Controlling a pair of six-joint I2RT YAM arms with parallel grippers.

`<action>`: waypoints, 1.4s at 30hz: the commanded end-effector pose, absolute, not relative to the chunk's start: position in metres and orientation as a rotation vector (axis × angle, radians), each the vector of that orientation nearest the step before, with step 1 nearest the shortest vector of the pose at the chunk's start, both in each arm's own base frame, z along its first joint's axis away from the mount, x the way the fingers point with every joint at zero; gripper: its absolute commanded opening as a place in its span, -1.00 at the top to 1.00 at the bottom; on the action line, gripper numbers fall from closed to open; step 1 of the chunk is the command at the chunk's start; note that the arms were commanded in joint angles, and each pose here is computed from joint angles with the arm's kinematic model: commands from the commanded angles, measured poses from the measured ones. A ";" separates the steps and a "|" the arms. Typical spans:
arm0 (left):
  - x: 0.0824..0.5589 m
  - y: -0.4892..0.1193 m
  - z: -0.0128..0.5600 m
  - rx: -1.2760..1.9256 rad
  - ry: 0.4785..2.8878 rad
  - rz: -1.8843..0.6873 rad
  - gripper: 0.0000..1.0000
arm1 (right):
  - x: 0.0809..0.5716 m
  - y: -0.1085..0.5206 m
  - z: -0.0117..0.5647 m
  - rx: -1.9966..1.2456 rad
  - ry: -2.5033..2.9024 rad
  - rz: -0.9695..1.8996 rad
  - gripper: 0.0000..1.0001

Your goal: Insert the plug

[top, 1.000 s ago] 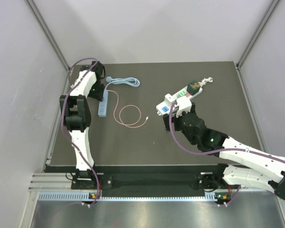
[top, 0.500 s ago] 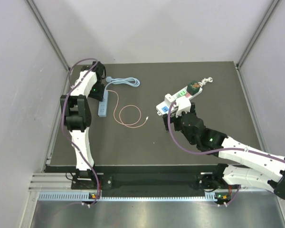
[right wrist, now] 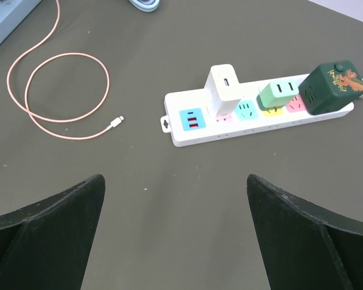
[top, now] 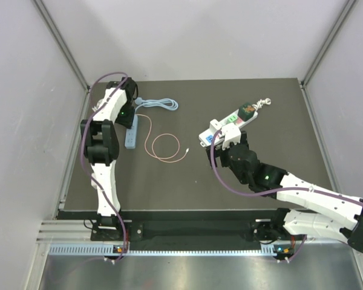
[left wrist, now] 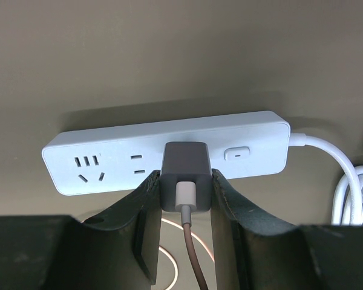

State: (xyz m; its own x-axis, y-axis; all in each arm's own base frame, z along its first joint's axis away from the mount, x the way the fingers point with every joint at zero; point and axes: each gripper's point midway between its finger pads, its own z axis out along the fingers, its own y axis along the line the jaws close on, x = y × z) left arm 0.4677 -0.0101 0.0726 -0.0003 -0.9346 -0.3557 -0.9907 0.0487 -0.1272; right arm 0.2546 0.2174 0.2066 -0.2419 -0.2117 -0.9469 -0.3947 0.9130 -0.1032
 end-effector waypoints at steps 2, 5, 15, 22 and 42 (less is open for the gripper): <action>0.465 -0.020 0.049 -1.942 2.048 0.286 1.00 | 0.257 0.226 0.230 -0.422 1.772 0.217 -0.99; 0.468 -0.019 0.046 -1.929 2.053 0.297 1.00 | 0.258 0.228 0.229 -0.426 1.775 0.215 -0.99; 0.465 -0.014 0.041 -1.889 2.071 0.264 1.00 | 0.259 0.232 0.225 -0.439 1.786 0.209 -1.00; 0.455 -0.007 0.020 -1.922 2.083 0.223 1.00 | 0.258 0.234 0.223 -0.448 1.797 0.203 -0.99; 0.464 -0.006 -0.005 -1.882 2.167 0.266 1.00 | 0.256 0.238 0.228 -0.453 1.798 0.182 -0.99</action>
State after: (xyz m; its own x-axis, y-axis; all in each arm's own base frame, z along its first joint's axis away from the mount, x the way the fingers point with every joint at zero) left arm 0.4706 -0.0050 0.0621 -0.0558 -0.9348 -0.3509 -0.9848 0.1093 -0.1347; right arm 0.2536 0.2302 0.2019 -0.2505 -0.2583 -0.9330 -0.4071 0.9025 -0.1405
